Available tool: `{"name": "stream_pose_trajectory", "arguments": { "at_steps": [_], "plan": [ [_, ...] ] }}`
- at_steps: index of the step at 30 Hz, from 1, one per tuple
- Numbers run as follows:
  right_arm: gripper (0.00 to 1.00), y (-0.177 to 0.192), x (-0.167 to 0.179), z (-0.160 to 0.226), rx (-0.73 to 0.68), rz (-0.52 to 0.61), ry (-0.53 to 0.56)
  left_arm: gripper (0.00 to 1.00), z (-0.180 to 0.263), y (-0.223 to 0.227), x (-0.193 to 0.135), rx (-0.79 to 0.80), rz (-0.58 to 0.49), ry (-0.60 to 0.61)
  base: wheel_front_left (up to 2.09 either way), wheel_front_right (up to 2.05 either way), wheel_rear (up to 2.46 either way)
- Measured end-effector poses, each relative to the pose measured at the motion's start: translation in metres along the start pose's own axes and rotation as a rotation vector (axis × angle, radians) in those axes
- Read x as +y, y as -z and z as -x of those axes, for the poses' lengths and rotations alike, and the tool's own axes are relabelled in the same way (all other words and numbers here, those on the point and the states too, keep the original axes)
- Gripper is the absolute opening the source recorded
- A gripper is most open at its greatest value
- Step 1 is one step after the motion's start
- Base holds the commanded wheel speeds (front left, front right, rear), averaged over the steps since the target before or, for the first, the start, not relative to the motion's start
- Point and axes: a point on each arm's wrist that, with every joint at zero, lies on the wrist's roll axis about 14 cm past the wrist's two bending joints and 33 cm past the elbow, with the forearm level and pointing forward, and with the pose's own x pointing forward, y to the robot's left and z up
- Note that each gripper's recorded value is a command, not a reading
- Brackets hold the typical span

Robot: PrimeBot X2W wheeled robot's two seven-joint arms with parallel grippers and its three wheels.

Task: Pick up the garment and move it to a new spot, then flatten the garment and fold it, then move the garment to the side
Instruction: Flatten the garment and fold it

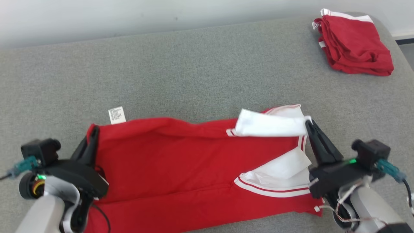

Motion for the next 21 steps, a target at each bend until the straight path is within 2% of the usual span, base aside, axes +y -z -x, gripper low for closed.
{"name": "stream_pose_trajectory", "arguments": {
  "at_steps": [6, 21],
  "plan": [
    [0.0, 0.005, -0.008, 0.027, 0.002, -0.049, 0.056, 0.0, 0.024, 0.014, -0.006, -0.019, -0.033, -0.001, 0.0, 0.0, 0.0],
    [0.0, 0.026, -0.002, 0.061, 0.075, -0.109, 0.107, 0.0, 0.066, 0.04, -0.007, -0.012, 0.026, -0.043, 0.0, 0.0, 0.0]
  ]
}}
